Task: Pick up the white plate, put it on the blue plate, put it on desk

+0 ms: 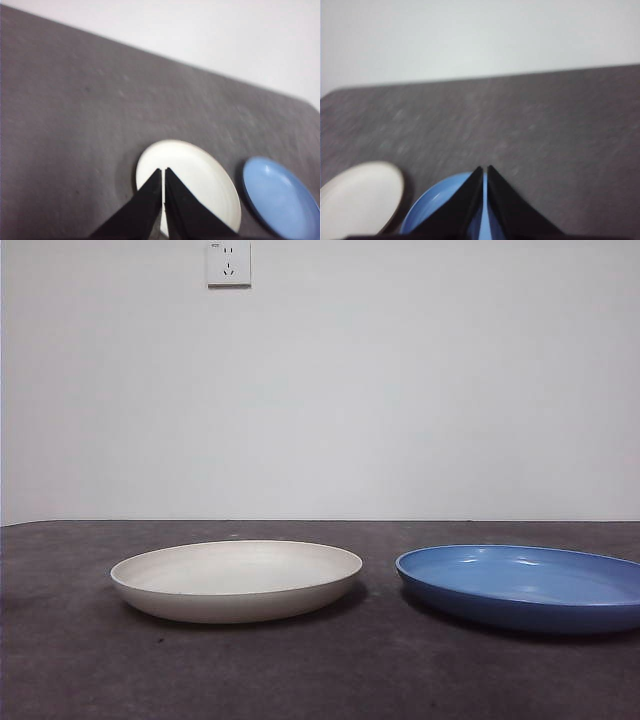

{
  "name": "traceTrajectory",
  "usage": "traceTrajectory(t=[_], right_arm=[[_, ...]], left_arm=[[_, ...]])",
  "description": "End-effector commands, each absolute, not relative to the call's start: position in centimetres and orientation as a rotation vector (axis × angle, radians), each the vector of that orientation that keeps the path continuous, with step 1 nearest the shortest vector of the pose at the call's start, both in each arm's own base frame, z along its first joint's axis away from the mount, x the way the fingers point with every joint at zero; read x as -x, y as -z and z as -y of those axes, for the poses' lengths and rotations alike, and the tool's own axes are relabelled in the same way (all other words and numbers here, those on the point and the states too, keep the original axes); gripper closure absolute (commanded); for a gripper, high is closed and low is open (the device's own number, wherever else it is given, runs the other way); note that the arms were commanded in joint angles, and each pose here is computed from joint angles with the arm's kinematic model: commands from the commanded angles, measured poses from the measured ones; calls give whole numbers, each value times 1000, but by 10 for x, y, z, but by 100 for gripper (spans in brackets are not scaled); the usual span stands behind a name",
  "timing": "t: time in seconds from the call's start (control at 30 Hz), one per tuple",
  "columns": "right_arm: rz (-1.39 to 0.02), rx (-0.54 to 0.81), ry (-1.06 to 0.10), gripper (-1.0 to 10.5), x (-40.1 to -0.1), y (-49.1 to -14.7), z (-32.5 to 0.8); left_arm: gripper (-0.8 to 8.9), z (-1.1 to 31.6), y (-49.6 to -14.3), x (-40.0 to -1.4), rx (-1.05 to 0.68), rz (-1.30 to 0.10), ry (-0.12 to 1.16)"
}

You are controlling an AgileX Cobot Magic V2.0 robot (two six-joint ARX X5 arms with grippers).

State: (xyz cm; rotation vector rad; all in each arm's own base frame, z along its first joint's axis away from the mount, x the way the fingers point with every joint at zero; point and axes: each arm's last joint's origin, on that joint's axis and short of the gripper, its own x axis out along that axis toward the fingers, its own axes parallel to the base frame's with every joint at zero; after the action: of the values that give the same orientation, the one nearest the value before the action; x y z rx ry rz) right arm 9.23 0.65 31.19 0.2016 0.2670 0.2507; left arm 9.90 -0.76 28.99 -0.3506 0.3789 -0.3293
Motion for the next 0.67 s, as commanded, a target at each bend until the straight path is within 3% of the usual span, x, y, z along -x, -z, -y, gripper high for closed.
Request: traceTrajectory(t=[0.03, 0.3, 0.67], right_arm=[[-311, -153, -342, 939, -98, -325, -9], [-523, -153, -505, 939, -116, -334, -13], [-810, -144, -655, 939, -127, -311, -27]], left_arm=[[804, 9, -300, -107, 285, -424, 409], [804, 16, -314, -125, 254, -594, 597], [804, 33, -313, -128, 159, -738, 751]])
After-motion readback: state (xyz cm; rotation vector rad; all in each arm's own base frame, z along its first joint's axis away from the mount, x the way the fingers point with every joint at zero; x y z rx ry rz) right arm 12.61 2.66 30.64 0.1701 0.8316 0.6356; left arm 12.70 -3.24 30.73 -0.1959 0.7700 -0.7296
